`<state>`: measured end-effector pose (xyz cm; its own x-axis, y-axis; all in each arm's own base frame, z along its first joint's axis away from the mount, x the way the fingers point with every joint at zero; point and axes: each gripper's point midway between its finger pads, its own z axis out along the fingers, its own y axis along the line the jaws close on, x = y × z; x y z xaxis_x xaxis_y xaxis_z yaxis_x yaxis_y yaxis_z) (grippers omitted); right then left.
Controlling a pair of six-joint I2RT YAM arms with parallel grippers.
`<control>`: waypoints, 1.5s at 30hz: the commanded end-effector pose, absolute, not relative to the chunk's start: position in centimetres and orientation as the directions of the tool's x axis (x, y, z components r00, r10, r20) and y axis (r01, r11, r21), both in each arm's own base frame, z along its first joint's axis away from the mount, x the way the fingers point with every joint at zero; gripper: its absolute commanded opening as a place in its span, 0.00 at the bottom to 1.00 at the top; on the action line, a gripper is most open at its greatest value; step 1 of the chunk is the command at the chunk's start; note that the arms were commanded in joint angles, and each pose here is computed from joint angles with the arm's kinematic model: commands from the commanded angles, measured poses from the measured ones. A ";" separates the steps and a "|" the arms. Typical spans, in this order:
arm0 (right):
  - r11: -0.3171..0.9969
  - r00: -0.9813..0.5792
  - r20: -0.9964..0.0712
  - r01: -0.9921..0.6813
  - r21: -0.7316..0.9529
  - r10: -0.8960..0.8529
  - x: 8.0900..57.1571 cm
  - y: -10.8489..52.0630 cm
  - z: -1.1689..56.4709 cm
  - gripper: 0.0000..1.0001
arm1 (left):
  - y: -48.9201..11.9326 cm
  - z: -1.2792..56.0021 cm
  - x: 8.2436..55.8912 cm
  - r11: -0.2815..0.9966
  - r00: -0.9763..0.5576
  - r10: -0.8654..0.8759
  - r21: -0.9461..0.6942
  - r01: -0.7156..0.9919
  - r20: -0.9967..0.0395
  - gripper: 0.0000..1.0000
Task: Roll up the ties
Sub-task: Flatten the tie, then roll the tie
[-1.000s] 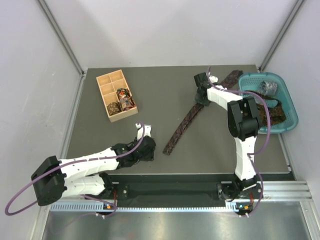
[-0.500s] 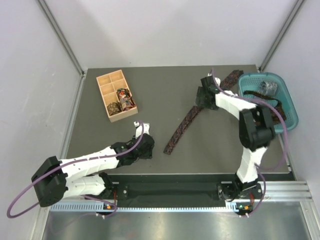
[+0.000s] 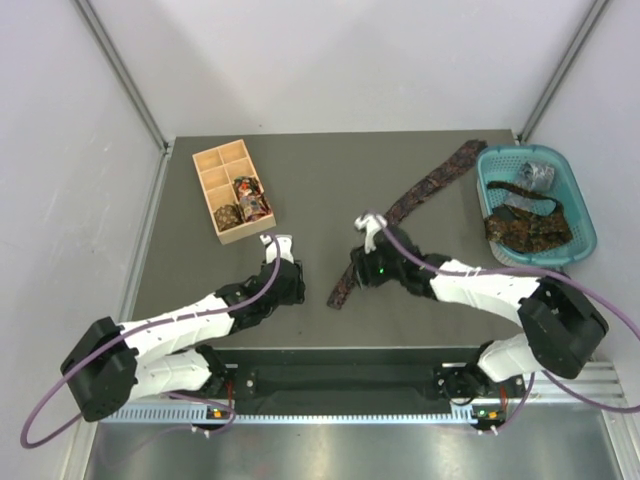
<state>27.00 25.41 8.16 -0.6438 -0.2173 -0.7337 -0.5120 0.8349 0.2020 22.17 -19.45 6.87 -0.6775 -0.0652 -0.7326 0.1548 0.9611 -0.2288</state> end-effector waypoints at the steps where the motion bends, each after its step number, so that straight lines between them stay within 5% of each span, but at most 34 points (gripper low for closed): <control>1: 0.722 -0.480 -0.832 -0.676 0.148 -0.279 24.8 29.0 10.0 0.53 | -20.5 9.1 24.5 0.951 -0.603 -0.091 -0.249 0.184 -0.793 0.48; 11: 0.583 -0.275 -0.878 -0.812 -0.006 -0.392 19.7 33.2 10.2 0.45 | -18.7 8.4 24.6 0.954 -0.597 -0.124 -0.261 0.149 -0.793 0.48; 19: 0.496 -0.191 -0.806 -0.857 -0.142 -0.560 18.1 34.5 6.9 0.41 | -19.0 9.9 24.0 0.922 -0.560 -0.187 -0.342 0.184 -0.807 0.47; 45: 0.515 -0.261 -0.659 -0.828 -0.224 -0.706 18.8 33.4 1.7 0.40 | -19.7 10.4 23.8 0.912 -0.562 -0.158 -0.339 0.233 -0.812 0.48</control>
